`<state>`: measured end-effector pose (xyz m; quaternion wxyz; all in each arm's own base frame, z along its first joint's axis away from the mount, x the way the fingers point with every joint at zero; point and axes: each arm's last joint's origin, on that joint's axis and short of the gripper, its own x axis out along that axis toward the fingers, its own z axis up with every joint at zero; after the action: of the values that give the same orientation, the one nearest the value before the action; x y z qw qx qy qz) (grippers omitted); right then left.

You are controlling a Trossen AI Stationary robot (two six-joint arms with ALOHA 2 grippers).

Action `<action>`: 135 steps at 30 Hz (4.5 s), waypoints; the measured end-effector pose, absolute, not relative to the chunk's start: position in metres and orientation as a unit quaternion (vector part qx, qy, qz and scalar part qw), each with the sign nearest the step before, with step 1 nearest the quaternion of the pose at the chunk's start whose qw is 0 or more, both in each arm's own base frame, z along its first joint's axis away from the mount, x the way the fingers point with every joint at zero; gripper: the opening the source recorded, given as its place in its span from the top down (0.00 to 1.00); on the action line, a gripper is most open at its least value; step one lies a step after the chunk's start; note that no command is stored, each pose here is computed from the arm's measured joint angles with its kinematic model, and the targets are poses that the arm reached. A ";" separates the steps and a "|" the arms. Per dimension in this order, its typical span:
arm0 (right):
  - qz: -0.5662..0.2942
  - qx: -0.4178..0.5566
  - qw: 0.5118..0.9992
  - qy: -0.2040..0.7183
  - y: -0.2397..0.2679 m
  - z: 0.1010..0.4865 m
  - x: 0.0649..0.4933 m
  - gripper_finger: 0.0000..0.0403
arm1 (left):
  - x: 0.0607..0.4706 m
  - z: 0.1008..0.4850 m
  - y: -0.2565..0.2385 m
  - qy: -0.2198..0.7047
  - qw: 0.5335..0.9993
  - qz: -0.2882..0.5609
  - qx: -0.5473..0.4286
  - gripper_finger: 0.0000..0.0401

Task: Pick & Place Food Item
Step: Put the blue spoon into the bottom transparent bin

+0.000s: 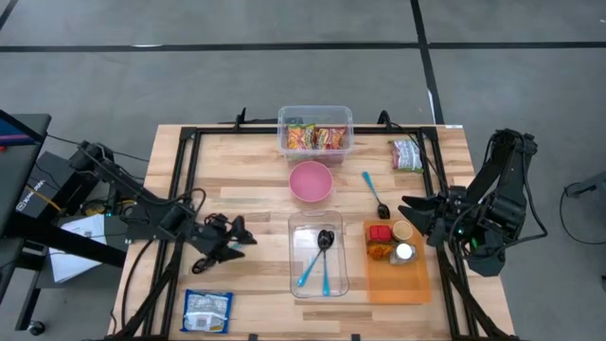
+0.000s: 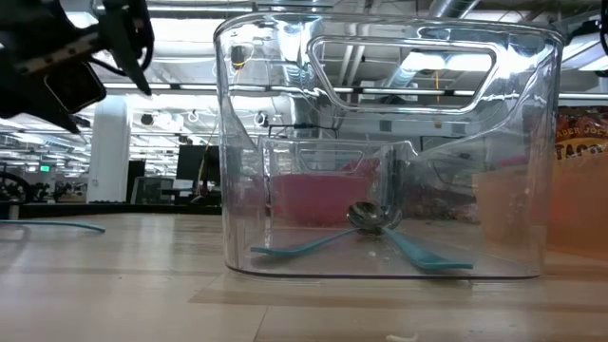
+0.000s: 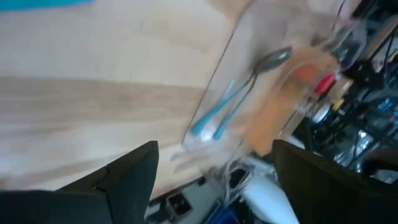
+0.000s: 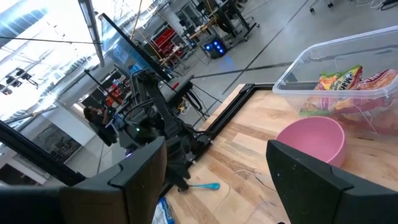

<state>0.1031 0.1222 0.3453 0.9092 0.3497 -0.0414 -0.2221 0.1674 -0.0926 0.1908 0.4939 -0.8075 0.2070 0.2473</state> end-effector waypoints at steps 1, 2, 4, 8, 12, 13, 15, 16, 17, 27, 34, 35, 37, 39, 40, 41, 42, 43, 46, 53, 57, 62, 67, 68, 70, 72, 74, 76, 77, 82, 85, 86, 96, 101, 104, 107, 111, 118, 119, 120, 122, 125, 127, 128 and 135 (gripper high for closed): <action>-0.222 0.348 0.910 -0.041 0.122 0.345 0.103 0.34 | 0.168 0.190 -0.091 0.203 0.494 0.253 -0.807 0.24; -0.222 0.347 0.910 -0.041 0.122 0.345 0.103 0.34 | 0.168 0.189 -0.088 0.199 0.494 0.263 -0.805 0.25; -0.223 0.342 0.912 -0.039 0.121 0.345 0.103 0.34 | 0.168 0.186 -0.081 0.195 0.496 0.289 -0.795 0.26; -0.225 0.332 0.916 -0.036 0.120 0.344 0.102 0.34 | 0.173 0.188 -0.071 0.162 0.556 0.292 -0.761 0.28; -0.226 0.324 0.918 -0.034 0.120 0.343 0.102 0.34 | 0.183 0.206 -0.064 0.103 0.641 0.226 -0.726 0.28; -0.228 0.321 0.919 -0.034 0.119 0.342 0.102 0.34 | 0.186 0.212 -0.062 0.089 0.666 0.203 -0.713 0.28; -0.233 0.318 0.918 -0.035 0.118 0.342 0.103 0.34 | 0.193 0.228 -0.057 0.053 0.729 0.142 -0.668 0.28; -0.236 0.317 0.918 -0.035 0.117 0.342 0.104 0.34 | 0.195 0.237 -0.055 0.033 0.764 0.109 -0.635 0.28; -0.239 0.316 0.918 -0.036 0.116 0.342 0.104 0.34 | 0.197 0.245 -0.054 0.013 0.799 0.076 -0.597 0.28; -0.249 0.326 0.912 -0.020 0.113 0.341 0.110 0.34 | 0.206 0.272 -0.054 0.180 0.950 -0.067 -0.247 0.29; -0.251 0.344 0.904 -0.028 0.113 0.343 0.112 0.34 | 0.196 0.288 -0.050 0.315 0.941 -0.124 0.014 0.29; -0.252 0.347 0.903 -0.030 0.113 0.343 0.113 0.34 | 0.195 0.291 -0.050 0.330 0.934 -0.132 0.044 0.29; -0.254 0.350 0.901 -0.033 0.113 0.344 0.114 0.34 | 0.190 0.290 -0.049 0.381 0.906 -0.153 0.100 0.29; -0.259 0.352 0.899 -0.035 0.112 0.344 0.115 0.34 | 0.186 0.285 -0.051 0.436 0.874 -0.168 0.133 0.29; -0.260 0.354 0.898 -0.036 0.112 0.344 0.116 0.34 | 0.184 0.281 -0.051 0.469 0.856 -0.169 0.137 0.29; -0.262 0.355 0.896 -0.038 0.111 0.344 0.116 0.34 | 0.181 0.276 -0.052 0.506 0.837 -0.163 0.132 0.29; -0.264 0.357 0.895 -0.040 0.111 0.345 0.117 0.34 | 0.180 0.271 -0.053 0.535 0.823 -0.150 0.115 0.29; -0.266 0.359 0.894 -0.042 0.111 0.345 0.118 0.34 | 0.180 0.266 -0.055 0.564 0.811 -0.128 0.087 0.29; -0.269 0.360 0.892 -0.044 0.110 0.345 0.119 0.34 | 0.182 0.251 -0.060 0.636 0.770 -0.035 -0.019 0.29; -0.275 0.342 0.898 -0.038 0.118 0.339 0.126 0.34 | 0.184 0.213 -0.079 0.742 0.655 0.052 -0.129 0.29; -0.277 0.335 0.900 -0.035 0.123 0.334 0.129 0.34 | 0.176 0.188 -0.089 0.757 0.625 0.094 -0.166 0.32; -0.278 0.332 0.901 -0.034 0.125 0.333 0.131 0.34 | 0.174 0.172 -0.096 0.737 0.634 0.112 -0.205 0.37; -0.278 0.330 0.902 -0.033 0.125 0.332 0.131 0.34 | 0.174 0.161 -0.099 0.720 0.643 0.109 -0.239 0.43; -0.278 0.329 0.902 -0.033 0.125 0.332 0.131 0.34 | 0.173 0.158 -0.099 0.718 0.641 0.112 -0.246 0.44; -0.278 0.329 0.902 -0.032 0.125 0.332 0.131 0.34 | 0.170 0.152 -0.099 0.719 0.635 0.123 -0.254 0.46; -0.277 0.328 0.902 -0.031 0.125 0.332 0.131 0.34 | 0.166 0.146 -0.098 0.718 0.631 0.134 -0.263 0.48; -0.277 0.328 0.902 -0.031 0.125 0.332 0.131 0.34 | 0.163 0.141 -0.096 0.717 0.624 0.153 -0.271 0.51; -0.277 0.328 0.903 -0.031 0.125 0.332 0.131 0.34 | 0.160 0.137 -0.094 0.716 0.617 0.170 -0.280 0.54; -0.277 0.328 0.903 -0.031 0.125 0.332 0.131 0.34 | 0.159 0.135 -0.094 0.714 0.616 0.174 -0.285 0.56; -0.275 0.325 0.904 -0.027 0.125 0.332 0.131 0.34 | 0.158 0.130 -0.092 0.702 0.611 0.193 -0.312 0.72; -0.275 0.325 0.904 -0.027 0.125 0.332 0.131 0.34 | 0.158 0.128 -0.092 0.694 0.607 0.207 -0.327 0.85; -0.275 0.324 0.905 -0.027 0.125 0.332 0.131 0.34 | 0.159 0.129 -0.092 0.692 0.607 0.206 -0.333 0.90; -0.275 0.322 0.906 -0.022 0.125 0.332 0.131 0.34 | 0.175 0.160 -0.088 0.572 0.655 0.164 -0.466 0.99; -0.269 0.327 0.906 -0.007 0.126 0.331 0.131 0.34 | 0.167 0.187 -0.079 0.470 0.686 0.178 -0.526 1.00; -0.267 0.328 0.906 -0.002 0.126 0.331 0.131 0.34 | 0.164 0.206 -0.077 0.420 0.760 0.103 -0.485 1.00; -0.268 0.328 0.906 -0.002 0.126 0.331 0.131 0.34 | 0.162 0.219 -0.079 0.382 0.822 0.028 -0.422 1.00; -0.267 0.328 0.906 -0.002 0.126 0.331 0.131 0.34 | 0.173 0.241 -0.086 0.263 0.922 -0.114 -0.261 1.00; -0.268 0.333 0.904 -0.004 0.126 0.331 0.131 0.34 | 0.208 0.259 -0.080 0.120 0.980 -0.139 -0.071 0.99; -0.268 0.334 0.904 -0.004 0.126 0.331 0.131 0.34 | 0.216 0.263 -0.080 0.114 0.982 -0.141 -0.047 0.99; -0.268 0.336 0.903 -0.005 0.126 0.331 0.131 0.34 | 0.224 0.269 -0.080 0.108 0.983 -0.149 -0.023 0.99; -0.269 0.343 0.900 -0.008 0.125 0.331 0.132 0.34 | 0.240 0.277 -0.080 0.103 0.980 -0.167 0.031 0.99; -0.273 0.358 0.893 -0.014 0.124 0.331 0.133 0.34 | 0.267 0.287 -0.084 0.103 0.970 -0.185 0.119 0.99; -0.276 0.366 0.888 -0.018 0.123 0.331 0.134 0.34 | 0.283 0.296 -0.085 0.113 0.958 -0.193 0.179 0.99; -0.278 0.371 0.886 -0.019 0.123 0.331 0.134 0.34 | 0.290 0.299 -0.085 0.125 0.949 -0.197 0.212 0.99; -0.287 0.384 0.877 -0.030 0.120 0.332 0.139 0.34 | 0.332 0.305 -0.079 0.163 0.879 -0.224 0.387 0.99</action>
<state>0.1388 0.1204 0.3321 0.8768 0.3844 -0.0299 -0.2874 0.3318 -0.0788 0.3053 0.8795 0.3872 0.1632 -0.2235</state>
